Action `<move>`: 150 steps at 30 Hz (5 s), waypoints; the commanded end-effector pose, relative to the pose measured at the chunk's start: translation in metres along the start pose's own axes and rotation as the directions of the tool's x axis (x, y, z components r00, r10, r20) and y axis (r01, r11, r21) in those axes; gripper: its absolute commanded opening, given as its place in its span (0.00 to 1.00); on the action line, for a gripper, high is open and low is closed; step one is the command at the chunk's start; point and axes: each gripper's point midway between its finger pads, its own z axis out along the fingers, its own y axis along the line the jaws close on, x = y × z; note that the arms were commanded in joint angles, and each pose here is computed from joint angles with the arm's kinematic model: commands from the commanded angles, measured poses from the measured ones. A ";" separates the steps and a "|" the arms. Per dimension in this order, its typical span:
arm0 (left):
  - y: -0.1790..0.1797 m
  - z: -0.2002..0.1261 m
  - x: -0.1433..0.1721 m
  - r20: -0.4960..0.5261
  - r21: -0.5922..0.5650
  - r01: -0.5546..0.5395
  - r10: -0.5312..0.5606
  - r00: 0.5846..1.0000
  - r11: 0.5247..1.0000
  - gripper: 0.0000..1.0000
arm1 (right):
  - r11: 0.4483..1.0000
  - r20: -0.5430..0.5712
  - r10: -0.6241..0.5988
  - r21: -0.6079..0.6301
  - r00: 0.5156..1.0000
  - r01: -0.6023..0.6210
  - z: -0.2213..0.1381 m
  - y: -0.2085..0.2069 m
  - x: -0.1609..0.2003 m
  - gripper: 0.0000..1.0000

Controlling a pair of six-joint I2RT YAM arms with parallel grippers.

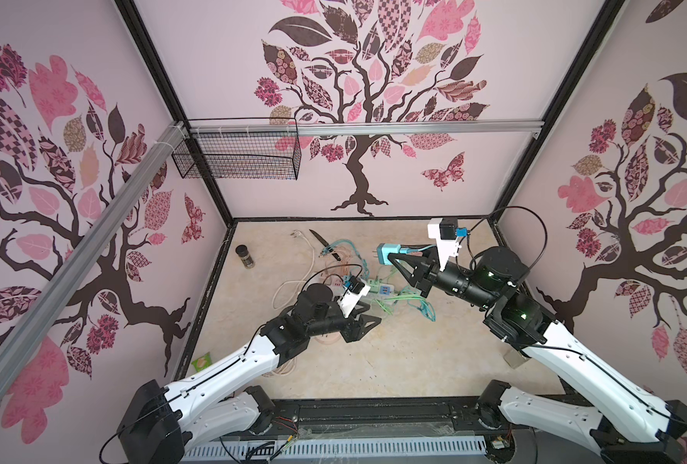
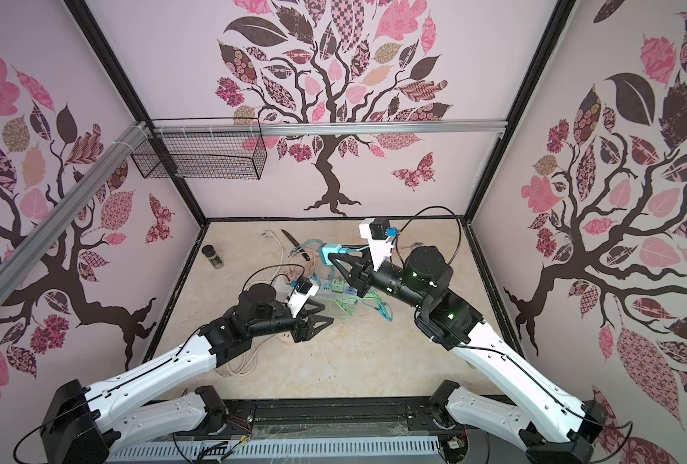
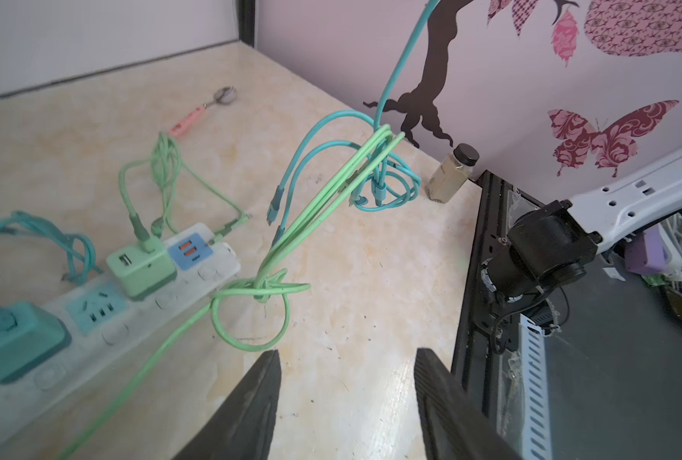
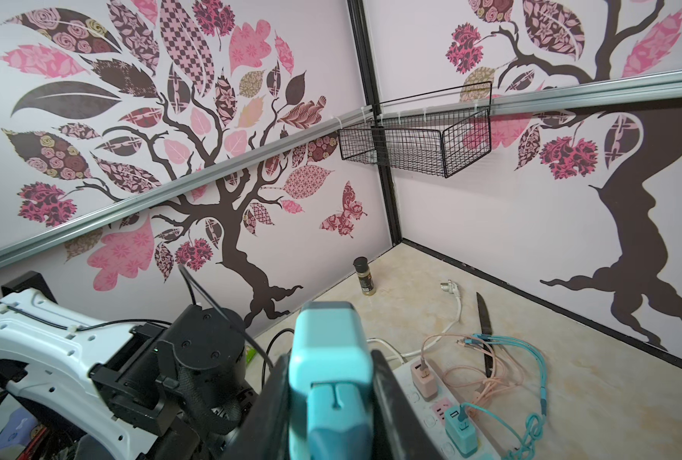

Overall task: Insert plugs into power strip
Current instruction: Brush down the power cord, then place the power cord at the center of the table.

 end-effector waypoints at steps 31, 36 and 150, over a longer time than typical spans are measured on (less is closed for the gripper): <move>0.001 0.062 -0.030 0.162 0.030 -0.256 0.248 0.955 0.966 0.49 | 0.991 0.063 0.060 -0.122 0.996 -0.052 -0.014 0.027 -0.023 0.08; 0.001 0.066 -0.030 0.160 0.044 -0.219 0.210 0.964 0.975 0.18 | 0.994 0.071 0.051 -0.101 0.996 -0.044 -0.017 0.024 -0.023 0.08; 0.132 -0.136 0.095 0.303 -0.634 0.619 -0.588 0.750 0.463 0.58 | 0.996 -0.318 0.065 -0.032 0.946 -0.079 -0.029 -0.053 0.159 0.10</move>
